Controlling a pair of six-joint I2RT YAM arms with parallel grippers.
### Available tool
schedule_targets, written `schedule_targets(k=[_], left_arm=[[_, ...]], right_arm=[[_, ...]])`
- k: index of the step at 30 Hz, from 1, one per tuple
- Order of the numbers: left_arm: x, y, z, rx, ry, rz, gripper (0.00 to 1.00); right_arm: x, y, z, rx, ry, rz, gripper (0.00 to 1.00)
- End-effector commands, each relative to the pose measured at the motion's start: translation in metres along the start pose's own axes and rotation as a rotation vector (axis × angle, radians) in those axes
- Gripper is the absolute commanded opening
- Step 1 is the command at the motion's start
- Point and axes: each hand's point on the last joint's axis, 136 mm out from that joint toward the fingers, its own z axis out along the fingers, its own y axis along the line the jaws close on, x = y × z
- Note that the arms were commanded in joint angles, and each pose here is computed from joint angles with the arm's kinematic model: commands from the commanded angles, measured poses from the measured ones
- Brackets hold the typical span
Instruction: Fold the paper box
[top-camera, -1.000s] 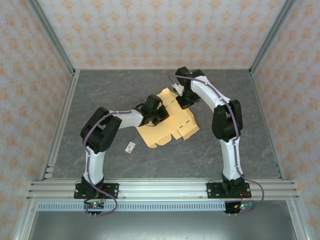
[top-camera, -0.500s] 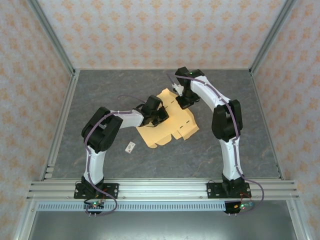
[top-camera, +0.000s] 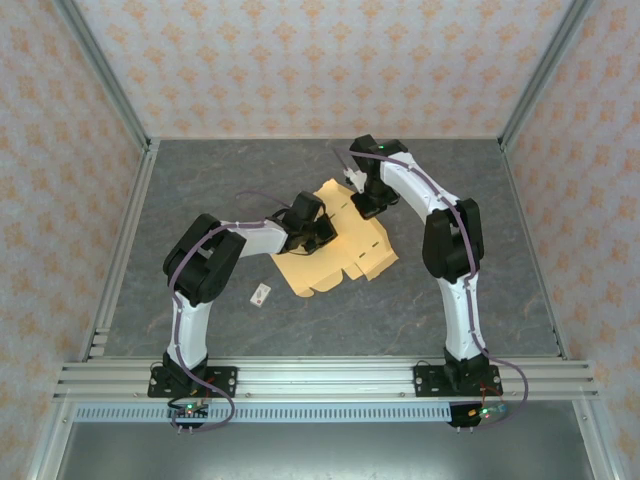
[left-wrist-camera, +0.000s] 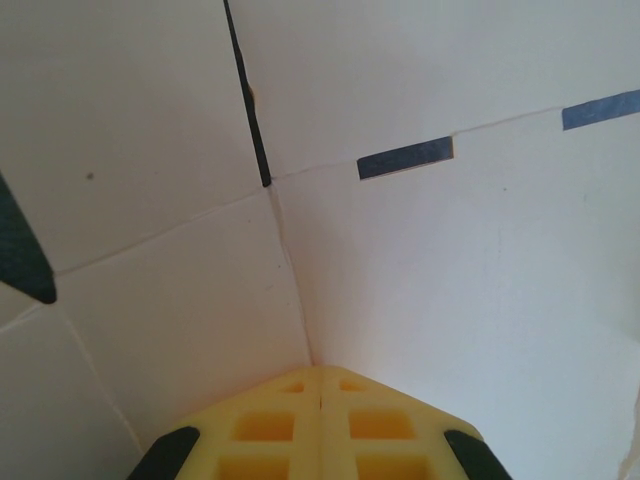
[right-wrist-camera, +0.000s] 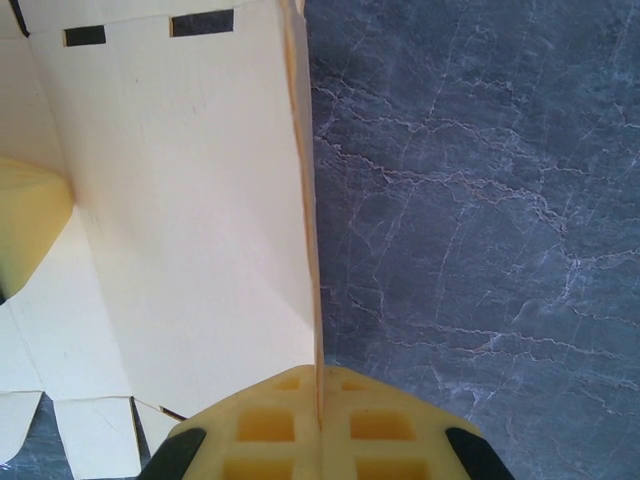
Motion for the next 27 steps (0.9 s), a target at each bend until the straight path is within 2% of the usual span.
schedule_targets(k=[1,9,18,27], left_arm=[[0.01,0.029,0.006,-0.084,0.012,-0.031,0.02],[0.012,0.033,0.008,-0.088,0.005,-0.032,0.02],[0.011,0.034,0.009,-0.084,-0.007,-0.026,0.03],[0.001,0.012,-0.002,-0.048,-0.032,0.02,0.08]], right_arm=[[-0.015,0.0,-0.028,-0.009,-0.096,0.021,0.0],[-0.019,0.026,-0.046,-0.073,-0.15,-0.008,0.0],[-0.021,0.043,-0.058,-0.04,-0.165,-0.031,0.0],[-0.019,0.027,-0.055,0.068,-0.146,-0.027,0.0]])
